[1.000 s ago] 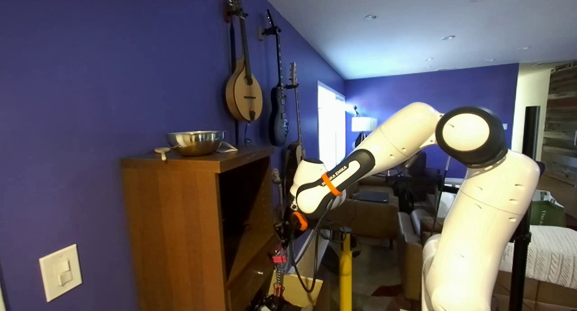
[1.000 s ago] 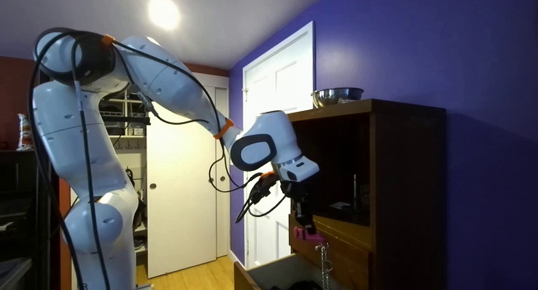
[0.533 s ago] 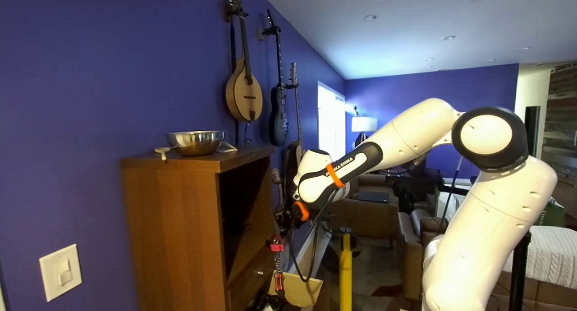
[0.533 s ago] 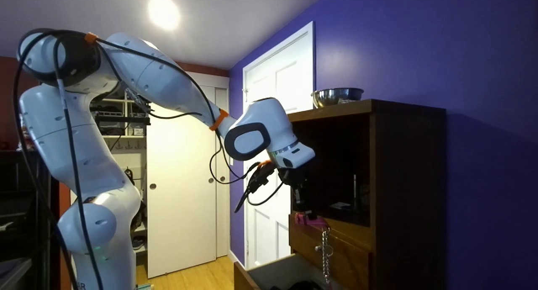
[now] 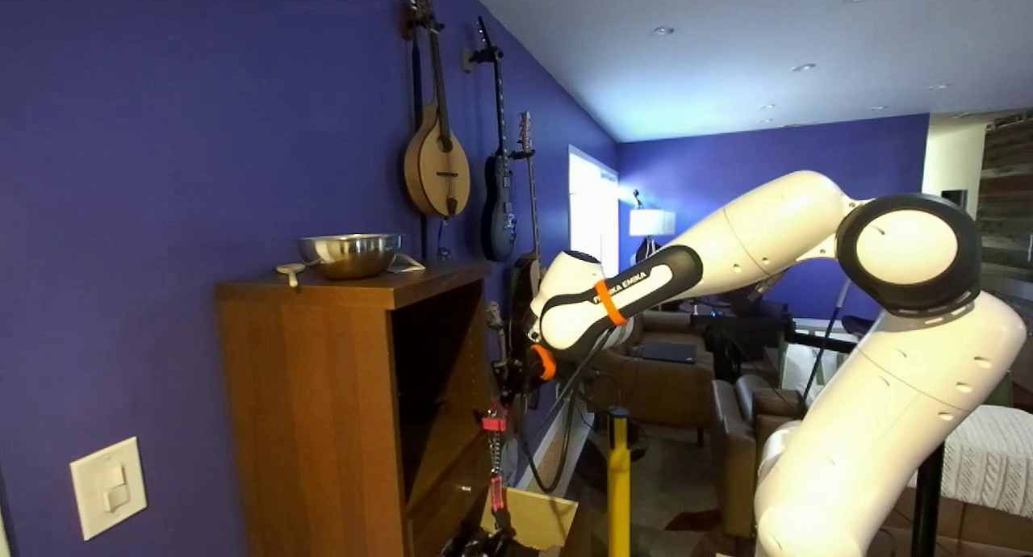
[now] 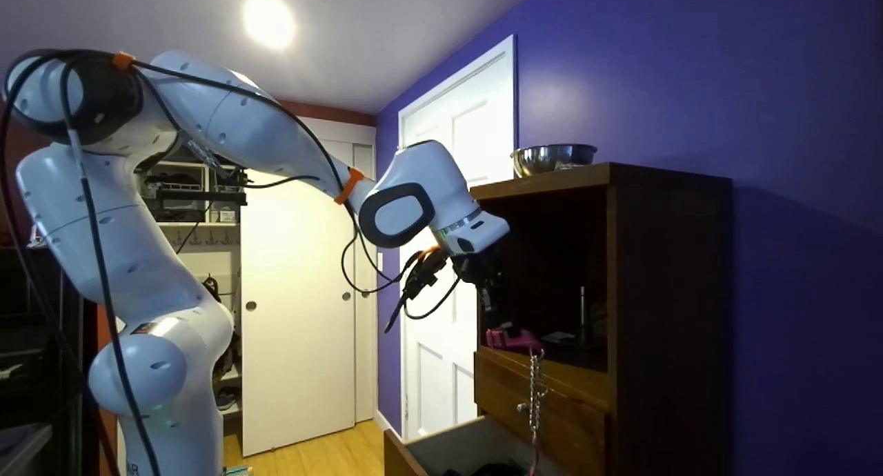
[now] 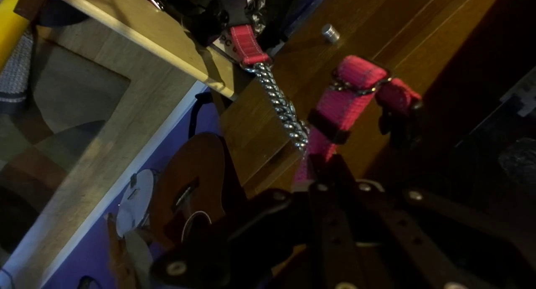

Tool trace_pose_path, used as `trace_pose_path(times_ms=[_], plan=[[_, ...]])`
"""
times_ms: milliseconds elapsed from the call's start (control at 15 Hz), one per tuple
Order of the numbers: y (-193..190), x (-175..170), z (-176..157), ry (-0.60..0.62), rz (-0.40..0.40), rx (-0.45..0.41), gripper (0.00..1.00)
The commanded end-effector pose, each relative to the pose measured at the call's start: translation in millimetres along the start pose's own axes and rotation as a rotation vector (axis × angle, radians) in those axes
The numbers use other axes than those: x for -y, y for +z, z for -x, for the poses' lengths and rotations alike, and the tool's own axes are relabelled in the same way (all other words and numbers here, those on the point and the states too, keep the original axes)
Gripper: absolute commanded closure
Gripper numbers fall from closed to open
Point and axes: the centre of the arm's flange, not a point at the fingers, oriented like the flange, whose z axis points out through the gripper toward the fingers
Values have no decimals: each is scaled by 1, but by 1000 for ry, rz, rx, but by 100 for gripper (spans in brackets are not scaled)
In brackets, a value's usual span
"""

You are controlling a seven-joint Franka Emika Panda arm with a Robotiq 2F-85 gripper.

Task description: Pick up the chains with the pink straps and put it on the top brown shelf

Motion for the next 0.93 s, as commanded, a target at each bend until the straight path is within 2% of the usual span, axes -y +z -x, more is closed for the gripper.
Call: trace_pose_path(times_ms=[0,400,867], plan=[[-26,3,5,-10,-44,-40,99],[-53,23,2,-40,-109,-138,99],[-79,52,-6,-77,-218,-299,99]])
